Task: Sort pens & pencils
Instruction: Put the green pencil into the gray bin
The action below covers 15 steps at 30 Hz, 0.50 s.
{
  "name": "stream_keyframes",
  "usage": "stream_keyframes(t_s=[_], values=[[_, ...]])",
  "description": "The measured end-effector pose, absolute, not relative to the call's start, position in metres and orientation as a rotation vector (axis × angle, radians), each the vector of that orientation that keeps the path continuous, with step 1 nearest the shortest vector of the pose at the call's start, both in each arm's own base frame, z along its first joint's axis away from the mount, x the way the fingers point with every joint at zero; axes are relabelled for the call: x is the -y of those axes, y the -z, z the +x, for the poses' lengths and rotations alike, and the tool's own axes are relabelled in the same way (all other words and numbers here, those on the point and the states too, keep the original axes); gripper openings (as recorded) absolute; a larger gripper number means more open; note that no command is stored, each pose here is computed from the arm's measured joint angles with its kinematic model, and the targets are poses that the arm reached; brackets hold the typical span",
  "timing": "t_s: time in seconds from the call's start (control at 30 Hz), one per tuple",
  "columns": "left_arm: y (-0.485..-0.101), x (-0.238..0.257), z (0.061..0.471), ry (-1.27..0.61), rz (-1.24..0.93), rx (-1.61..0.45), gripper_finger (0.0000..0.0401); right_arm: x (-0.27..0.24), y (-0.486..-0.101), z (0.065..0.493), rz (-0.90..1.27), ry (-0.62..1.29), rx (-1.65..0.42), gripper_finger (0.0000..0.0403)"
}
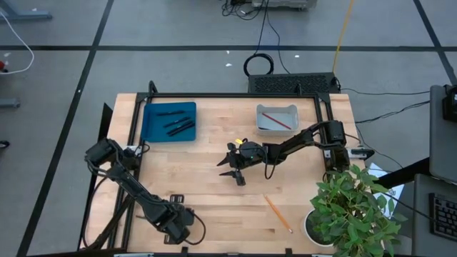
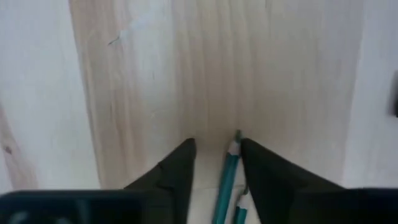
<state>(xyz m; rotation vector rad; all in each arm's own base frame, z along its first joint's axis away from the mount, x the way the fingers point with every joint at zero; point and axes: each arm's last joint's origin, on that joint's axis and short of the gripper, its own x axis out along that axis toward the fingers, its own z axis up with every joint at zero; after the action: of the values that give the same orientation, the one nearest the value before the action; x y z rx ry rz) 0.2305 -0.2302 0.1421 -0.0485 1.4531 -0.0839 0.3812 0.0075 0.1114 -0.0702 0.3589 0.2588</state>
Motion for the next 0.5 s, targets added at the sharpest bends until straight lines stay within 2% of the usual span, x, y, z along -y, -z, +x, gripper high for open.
stream_keyframes(t_s=[0.17,0.2,0.37,0.5], values=[[-0.142,0.229,0.23,0.077,-0.03,-1.458,0.0026,-0.007,-0.111,0.381,-0.07,-0.259,-0.359,0.0185],[-0.142,0.228,0.23,0.078,-0.027,-1.458,0.0016,-0.007,-0.111,0.381,-0.07,-0.259,-0.359,0.0185],[-0.142,0.219,0.236,0.024,-0.031,-1.46,0.001,-0.007,-0.111,0.381,-0.07,-0.259,-0.359,0.0185],[-0.143,0.206,0.244,-0.031,0.062,-1.415,0.0004,-0.007,-0.111,0.381,-0.07,-0.259,-0.359,0.0185]])
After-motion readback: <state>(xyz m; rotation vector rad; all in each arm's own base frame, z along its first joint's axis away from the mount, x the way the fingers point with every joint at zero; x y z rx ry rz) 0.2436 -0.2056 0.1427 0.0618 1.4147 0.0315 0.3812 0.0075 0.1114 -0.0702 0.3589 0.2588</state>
